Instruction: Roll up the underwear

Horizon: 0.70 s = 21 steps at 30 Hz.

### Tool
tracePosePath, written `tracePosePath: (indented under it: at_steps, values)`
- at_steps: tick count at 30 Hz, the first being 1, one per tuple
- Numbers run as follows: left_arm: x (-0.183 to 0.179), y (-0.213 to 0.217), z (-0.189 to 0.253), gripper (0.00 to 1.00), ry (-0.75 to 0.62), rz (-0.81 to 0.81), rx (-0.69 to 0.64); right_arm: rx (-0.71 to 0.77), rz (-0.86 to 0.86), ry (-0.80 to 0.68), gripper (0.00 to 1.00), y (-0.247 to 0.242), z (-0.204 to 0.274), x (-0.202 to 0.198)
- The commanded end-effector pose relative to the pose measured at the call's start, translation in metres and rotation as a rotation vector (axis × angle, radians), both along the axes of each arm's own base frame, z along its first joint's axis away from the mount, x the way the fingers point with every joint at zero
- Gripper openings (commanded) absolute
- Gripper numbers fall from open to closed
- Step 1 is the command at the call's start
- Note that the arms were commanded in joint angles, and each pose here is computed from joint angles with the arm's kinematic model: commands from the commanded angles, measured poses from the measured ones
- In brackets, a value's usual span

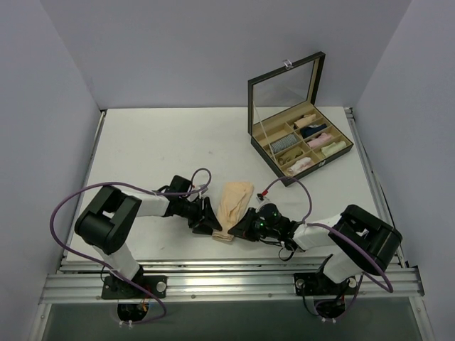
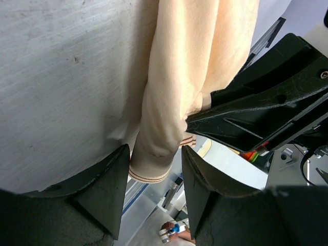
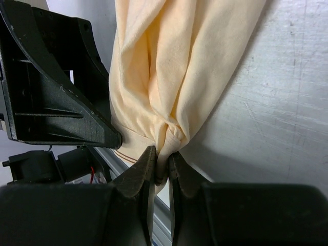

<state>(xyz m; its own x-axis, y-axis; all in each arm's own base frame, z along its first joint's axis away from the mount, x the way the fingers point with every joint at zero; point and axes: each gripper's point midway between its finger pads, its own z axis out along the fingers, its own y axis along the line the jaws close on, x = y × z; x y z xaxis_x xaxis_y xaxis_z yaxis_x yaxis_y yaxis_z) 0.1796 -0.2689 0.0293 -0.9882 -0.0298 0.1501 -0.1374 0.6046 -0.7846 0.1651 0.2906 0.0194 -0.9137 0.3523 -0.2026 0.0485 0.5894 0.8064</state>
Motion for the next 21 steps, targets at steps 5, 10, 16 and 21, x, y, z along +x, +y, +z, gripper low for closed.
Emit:
tracePosePath:
  at_steps: [5,10,16,21]
  values:
    - [0.004,-0.006,0.006,0.50,-0.045,-0.028,-0.060,0.040,0.003,-0.029,0.00,0.011,0.014,0.015]
    - [0.005,-0.011,0.009,0.35,-0.019,-0.012,-0.087,0.039,0.001,-0.027,0.00,0.011,0.014,0.017]
    - [0.014,-0.016,0.016,0.03,0.000,0.017,-0.096,0.004,0.019,-0.005,0.03,0.009,0.004,0.012]
    - [0.013,-0.010,0.020,0.02,0.041,0.000,-0.014,-0.189,0.073,-0.057,0.30,-0.005,0.006,0.007]
